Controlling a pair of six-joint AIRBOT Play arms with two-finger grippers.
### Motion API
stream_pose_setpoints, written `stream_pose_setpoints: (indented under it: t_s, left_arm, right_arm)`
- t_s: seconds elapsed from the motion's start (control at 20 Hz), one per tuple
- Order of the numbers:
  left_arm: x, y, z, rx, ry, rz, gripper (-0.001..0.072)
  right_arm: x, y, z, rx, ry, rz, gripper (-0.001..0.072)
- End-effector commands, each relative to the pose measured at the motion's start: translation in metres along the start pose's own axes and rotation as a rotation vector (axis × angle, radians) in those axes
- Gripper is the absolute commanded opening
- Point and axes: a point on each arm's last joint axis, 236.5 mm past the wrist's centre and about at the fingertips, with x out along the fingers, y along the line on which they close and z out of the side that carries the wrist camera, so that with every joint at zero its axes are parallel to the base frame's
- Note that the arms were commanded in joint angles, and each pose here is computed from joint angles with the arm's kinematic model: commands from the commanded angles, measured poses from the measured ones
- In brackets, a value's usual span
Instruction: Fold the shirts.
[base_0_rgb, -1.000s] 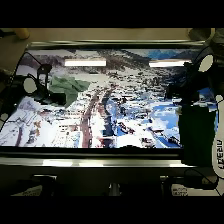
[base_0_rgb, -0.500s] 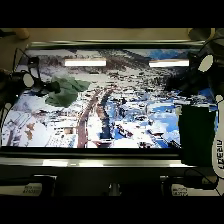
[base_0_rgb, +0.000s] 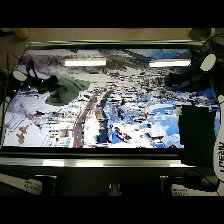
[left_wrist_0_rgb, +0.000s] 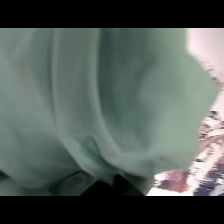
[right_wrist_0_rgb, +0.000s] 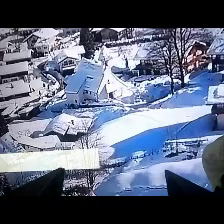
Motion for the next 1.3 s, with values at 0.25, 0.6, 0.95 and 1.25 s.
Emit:
stream_pose_setpoints:
  t_s: [0.25,0.6,0.95,1.25]
  left_arm:
    - [-0.364,-0.332,-0.019,0.716,-0.716,-0.546,0.0022]
    - [-0.266,-0.312,-0.126,0.729,-0.313,-0.429,0.0022]
    - [-0.005,-0.131,-0.280,0.361,0.333,-0.079,0.0022]
    - [0.007,-0.113,-0.290,0.422,0.394,-0.052,0.0022]
  right_arm:
    - [-0.245,0.025,0.068,-0.128,-0.710,-0.002,0.0668]
    - [-0.290,0.013,-0.017,-0.112,-0.577,-0.047,0.0668]
    - [-0.040,-0.003,-0.125,-0.027,0.226,0.008,0.0672]
    - [0.037,0.040,-0.248,-0.040,0.623,0.324,0.0712]
